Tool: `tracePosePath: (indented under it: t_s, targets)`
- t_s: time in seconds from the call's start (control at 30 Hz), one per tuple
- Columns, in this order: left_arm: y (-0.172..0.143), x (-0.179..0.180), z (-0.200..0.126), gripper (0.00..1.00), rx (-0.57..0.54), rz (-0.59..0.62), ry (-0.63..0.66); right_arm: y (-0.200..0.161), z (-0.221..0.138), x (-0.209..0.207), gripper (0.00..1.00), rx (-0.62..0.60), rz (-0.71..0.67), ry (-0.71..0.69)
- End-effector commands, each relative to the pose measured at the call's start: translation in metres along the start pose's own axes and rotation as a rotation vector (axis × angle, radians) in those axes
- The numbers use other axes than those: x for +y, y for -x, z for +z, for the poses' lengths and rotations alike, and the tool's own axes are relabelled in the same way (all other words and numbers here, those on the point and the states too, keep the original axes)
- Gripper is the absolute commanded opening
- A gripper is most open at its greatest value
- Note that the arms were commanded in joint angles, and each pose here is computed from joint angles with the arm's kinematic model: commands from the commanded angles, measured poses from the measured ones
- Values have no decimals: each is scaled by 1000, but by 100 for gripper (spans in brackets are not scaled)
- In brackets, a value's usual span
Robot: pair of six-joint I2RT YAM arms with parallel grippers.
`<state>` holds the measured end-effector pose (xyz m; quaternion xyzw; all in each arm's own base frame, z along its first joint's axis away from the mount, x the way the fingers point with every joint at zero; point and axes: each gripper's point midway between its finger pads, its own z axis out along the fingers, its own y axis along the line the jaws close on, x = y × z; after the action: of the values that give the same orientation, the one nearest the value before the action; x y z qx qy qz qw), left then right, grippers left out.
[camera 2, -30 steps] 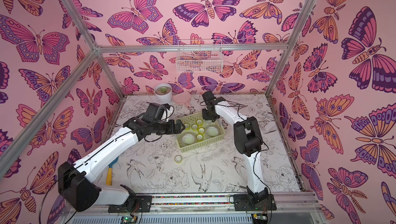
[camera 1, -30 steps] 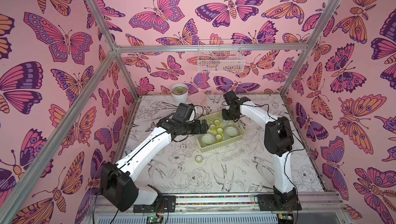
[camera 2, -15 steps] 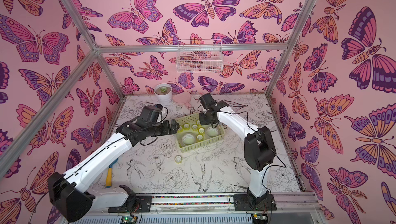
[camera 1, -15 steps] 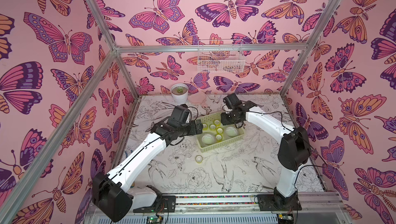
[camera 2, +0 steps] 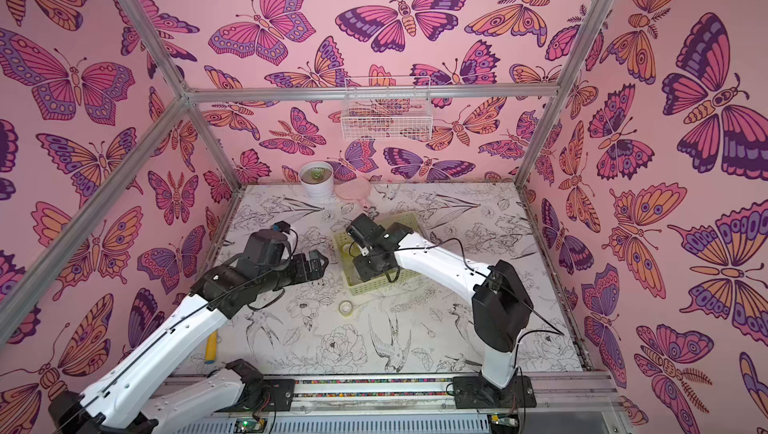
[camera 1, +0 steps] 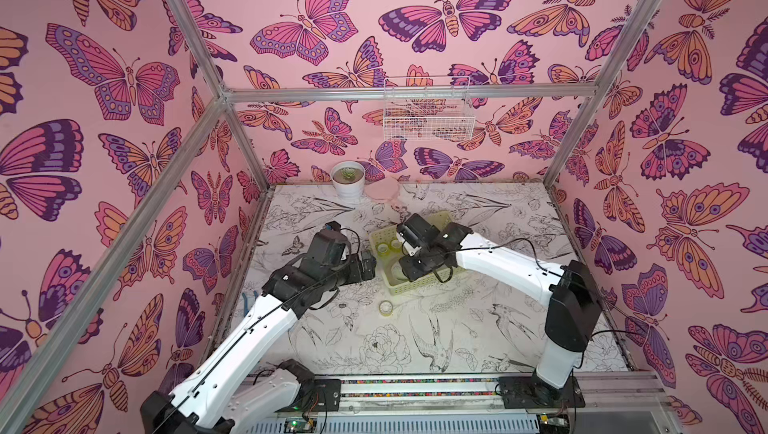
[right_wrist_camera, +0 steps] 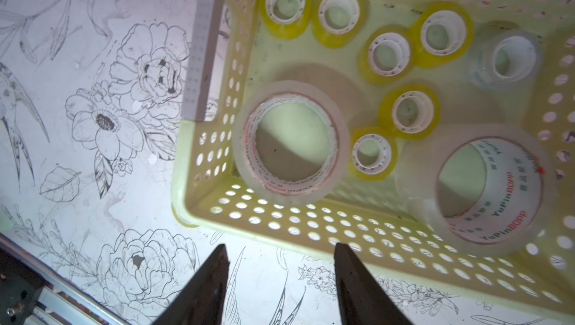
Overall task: Put the transparent tape into the storage box
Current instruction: Place the tape in the storage box, then pick up the tape at the center of the board.
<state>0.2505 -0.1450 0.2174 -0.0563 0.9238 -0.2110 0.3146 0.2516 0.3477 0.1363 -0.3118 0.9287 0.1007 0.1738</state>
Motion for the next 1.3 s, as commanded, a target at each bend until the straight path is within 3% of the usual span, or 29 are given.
tracePosePath:
  t_s: [0.0,0.33,0.9,1.27]
  targets:
    - [-19,21,-9,100,34,-41,55,-11,0,22,57,15,-78,5]
    - [-47,46,-35,100,35,-112,88,-31,36,71,52,90,-183,34]
    - [-54,51,-46,100,31,-124,81,-46,94,59,43,173,-124,-65]
    - [-54,52,-47,100,26,-128,90,-39,107,65,38,174,-105,-15]
